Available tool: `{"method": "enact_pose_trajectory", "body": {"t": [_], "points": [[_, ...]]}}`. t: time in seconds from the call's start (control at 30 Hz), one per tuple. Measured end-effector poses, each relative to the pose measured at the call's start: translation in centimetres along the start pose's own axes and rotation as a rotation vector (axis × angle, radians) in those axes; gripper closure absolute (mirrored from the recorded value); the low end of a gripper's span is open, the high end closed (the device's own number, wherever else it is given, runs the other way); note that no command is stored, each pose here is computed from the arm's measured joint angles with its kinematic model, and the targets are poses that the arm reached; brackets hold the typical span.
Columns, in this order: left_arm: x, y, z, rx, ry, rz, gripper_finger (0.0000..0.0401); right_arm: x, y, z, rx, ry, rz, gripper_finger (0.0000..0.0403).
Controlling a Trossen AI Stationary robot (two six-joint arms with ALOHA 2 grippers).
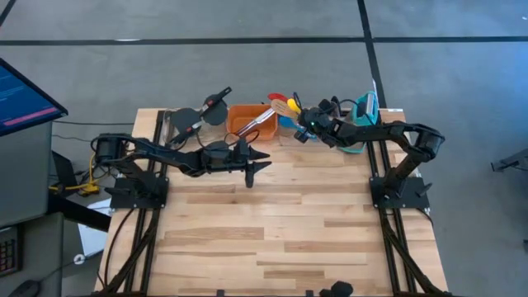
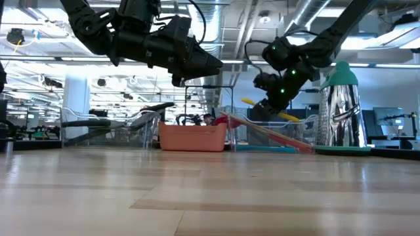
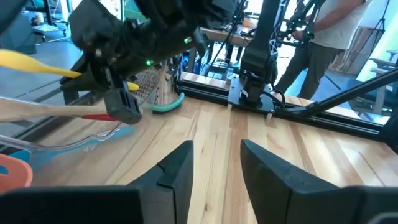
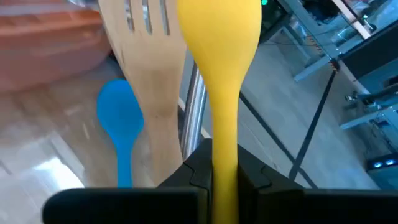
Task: Pick & Place Kitchen Items
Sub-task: Put the yellow serving spoon into the right transparent bin, then return to Home Position
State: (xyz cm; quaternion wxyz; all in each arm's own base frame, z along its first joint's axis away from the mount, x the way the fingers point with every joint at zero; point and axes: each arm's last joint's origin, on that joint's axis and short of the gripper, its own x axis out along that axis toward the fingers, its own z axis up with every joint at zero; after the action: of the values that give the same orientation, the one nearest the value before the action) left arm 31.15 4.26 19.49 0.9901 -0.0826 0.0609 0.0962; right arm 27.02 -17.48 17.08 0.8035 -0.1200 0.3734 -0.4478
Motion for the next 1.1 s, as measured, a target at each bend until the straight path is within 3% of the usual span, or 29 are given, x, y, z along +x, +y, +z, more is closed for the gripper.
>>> {"method": "enact_pose_trajectory", "body": {"t": [0.23, 0.6, 0.73, 0.87, 1.1], "points": [[0.0, 0.0, 0.0, 0.0, 0.0, 0.0, 0.0284, 0.9, 0.2, -0.6, -0.128, 0.021, 0.031, 0.0374], [0.0, 0.0, 0.0, 0.0, 0.0, 0.0, 0.0284, 0.8, 0.2, -0.5, -0.126, 0.017, 0.016, 0.0213], [0.0, 0.0, 0.0, 0.0, 0.0, 0.0, 0.0286, -0.5, 0.4, 0.5, -0.121, -0.029, 0.004, 0.0187], [-0.1, 0.3, 0.1, 0.034, 0.0, 0.01, 0.0286, -3.4, 0.8, 2.6, -0.108, -0.13, 0.026, 0.0217], [-1.5, 0.5, 1.5, 0.157, -0.027, 0.021, 0.031, -9.1, 1.2, 4.2, -0.134, -0.266, 0.163, 0.036]]}}
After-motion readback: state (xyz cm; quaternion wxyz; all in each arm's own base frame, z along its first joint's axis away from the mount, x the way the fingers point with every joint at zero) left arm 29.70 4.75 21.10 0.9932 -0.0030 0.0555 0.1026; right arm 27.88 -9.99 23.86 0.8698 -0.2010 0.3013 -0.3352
